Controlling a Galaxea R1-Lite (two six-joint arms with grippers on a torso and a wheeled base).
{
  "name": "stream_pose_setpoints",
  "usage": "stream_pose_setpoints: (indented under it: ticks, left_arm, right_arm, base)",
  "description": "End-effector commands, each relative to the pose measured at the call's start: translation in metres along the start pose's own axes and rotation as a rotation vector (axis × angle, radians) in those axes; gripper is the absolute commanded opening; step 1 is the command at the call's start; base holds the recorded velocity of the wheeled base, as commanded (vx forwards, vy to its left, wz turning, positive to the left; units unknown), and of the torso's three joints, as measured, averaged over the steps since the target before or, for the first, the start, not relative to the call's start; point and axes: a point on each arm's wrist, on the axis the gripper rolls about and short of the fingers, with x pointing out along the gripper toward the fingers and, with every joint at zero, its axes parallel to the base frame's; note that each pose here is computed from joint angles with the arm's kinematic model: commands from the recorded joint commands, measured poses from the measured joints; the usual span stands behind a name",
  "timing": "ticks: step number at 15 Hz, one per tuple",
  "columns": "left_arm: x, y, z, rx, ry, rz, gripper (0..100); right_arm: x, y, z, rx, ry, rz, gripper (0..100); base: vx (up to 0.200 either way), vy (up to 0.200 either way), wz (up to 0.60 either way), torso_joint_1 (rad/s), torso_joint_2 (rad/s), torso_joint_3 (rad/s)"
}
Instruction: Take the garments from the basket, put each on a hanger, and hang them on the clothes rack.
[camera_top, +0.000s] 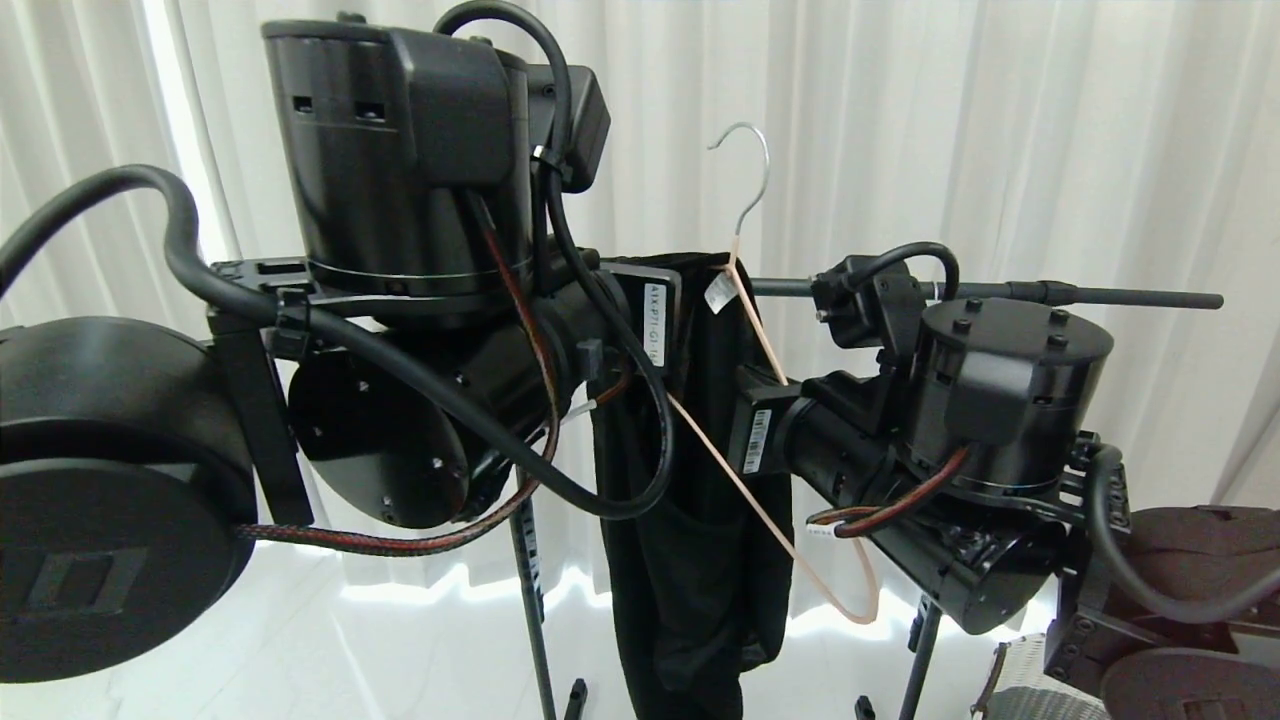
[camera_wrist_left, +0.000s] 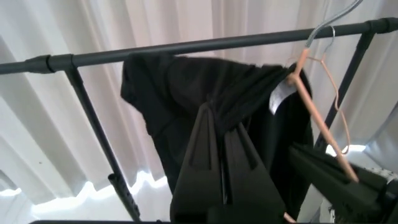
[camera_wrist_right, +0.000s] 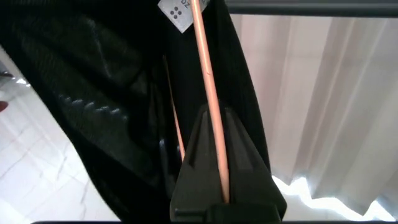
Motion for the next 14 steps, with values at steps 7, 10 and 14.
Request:
stream_pose_setpoints:
  ticks: [7,10,14]
  left_arm:
    - [-0.014,0.022,-0.025,0.029,0.065,0.04,100]
    - [-0.026,0.035,-0.033,0.035,0.082,0.035,100]
    - [-0.054,0.068,-0.053,0.113,0.109,-0.062,100]
  right_arm:
    - [-0.011,-0.01,0.023,-0.025,-0.076,-0.011,0]
    - [-0.023,-0.018,0.022,-0.046,-0.063,-0.017,0]
    - [-0.062,-0.037,0.017,-0.055,-0.022,0.041,0]
  base:
    - [0.0,0.0,0.0,0.0,0.0,0.0]
    - [0.0,0.0,0.0,0.0,0.0,0.0]
    - [0.0,0.0,0.0,0.0,0.0,0.0]
